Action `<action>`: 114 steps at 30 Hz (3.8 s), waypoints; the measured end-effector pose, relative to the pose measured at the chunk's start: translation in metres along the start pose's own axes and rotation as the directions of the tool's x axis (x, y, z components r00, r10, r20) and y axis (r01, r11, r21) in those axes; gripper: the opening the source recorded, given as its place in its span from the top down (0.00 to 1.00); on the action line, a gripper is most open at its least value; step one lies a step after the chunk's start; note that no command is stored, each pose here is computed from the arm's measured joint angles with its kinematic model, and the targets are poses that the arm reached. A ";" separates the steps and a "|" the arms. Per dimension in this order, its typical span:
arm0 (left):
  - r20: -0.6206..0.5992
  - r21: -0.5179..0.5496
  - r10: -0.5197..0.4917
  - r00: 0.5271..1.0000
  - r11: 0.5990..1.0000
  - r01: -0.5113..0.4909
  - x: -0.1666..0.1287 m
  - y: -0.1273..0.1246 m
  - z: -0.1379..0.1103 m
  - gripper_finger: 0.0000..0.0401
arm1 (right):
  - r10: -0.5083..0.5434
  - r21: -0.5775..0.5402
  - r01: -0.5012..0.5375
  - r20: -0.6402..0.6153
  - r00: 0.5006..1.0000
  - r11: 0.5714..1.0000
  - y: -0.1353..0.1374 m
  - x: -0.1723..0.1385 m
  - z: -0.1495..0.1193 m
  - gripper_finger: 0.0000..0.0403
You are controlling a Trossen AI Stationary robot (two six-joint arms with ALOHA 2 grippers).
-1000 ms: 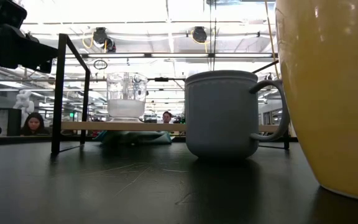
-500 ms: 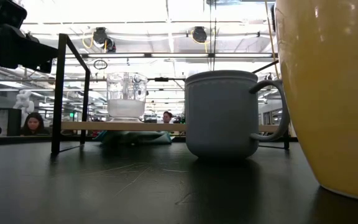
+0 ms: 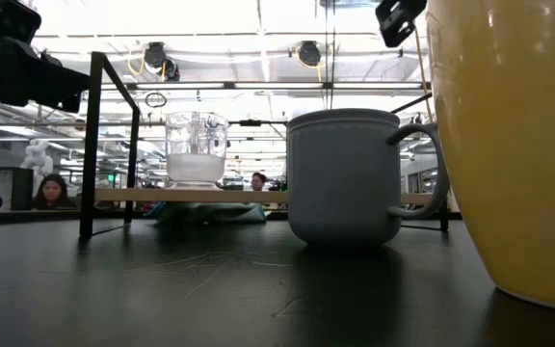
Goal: Stack small to large cups/mugs on shelf
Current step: Put the gray mug on the shelf
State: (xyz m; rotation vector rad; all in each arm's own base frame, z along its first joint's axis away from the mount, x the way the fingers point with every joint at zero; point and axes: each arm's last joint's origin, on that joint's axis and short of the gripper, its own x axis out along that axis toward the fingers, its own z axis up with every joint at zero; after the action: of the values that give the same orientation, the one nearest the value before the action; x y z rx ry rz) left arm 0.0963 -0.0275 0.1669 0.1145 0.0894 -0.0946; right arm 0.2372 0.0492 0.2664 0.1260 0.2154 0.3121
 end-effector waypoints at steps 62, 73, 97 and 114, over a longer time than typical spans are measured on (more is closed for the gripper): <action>-0.001 0.014 0.000 1.000 1.000 0.000 0.000 0.000 0.000 0.94 | 0.028 -0.035 -0.067 -0.651 0.758 0.997 -0.039 0.105 -0.015 0.51; -0.001 0.015 0.000 1.000 1.000 0.000 0.000 0.000 0.000 0.94 | 0.030 -0.035 -0.075 -0.682 0.731 0.997 -0.042 0.112 -0.028 0.51; -0.001 0.016 -0.001 1.000 1.000 0.001 0.000 0.000 0.000 0.94 | 0.063 -0.039 -0.124 -0.690 0.721 0.991 -0.040 0.114 -0.032 0.51; -0.002 0.036 -0.001 1.000 0.999 0.001 0.000 0.000 0.000 0.94 | 0.063 -0.070 -0.156 -0.699 0.713 0.985 -0.045 0.125 -0.045 0.53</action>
State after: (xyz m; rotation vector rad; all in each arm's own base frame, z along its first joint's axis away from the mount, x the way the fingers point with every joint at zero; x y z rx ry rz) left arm 0.0963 -0.0276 0.1667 0.1508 0.0894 -0.0975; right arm 0.3562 0.0509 0.1919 -0.1151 0.9493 0.4860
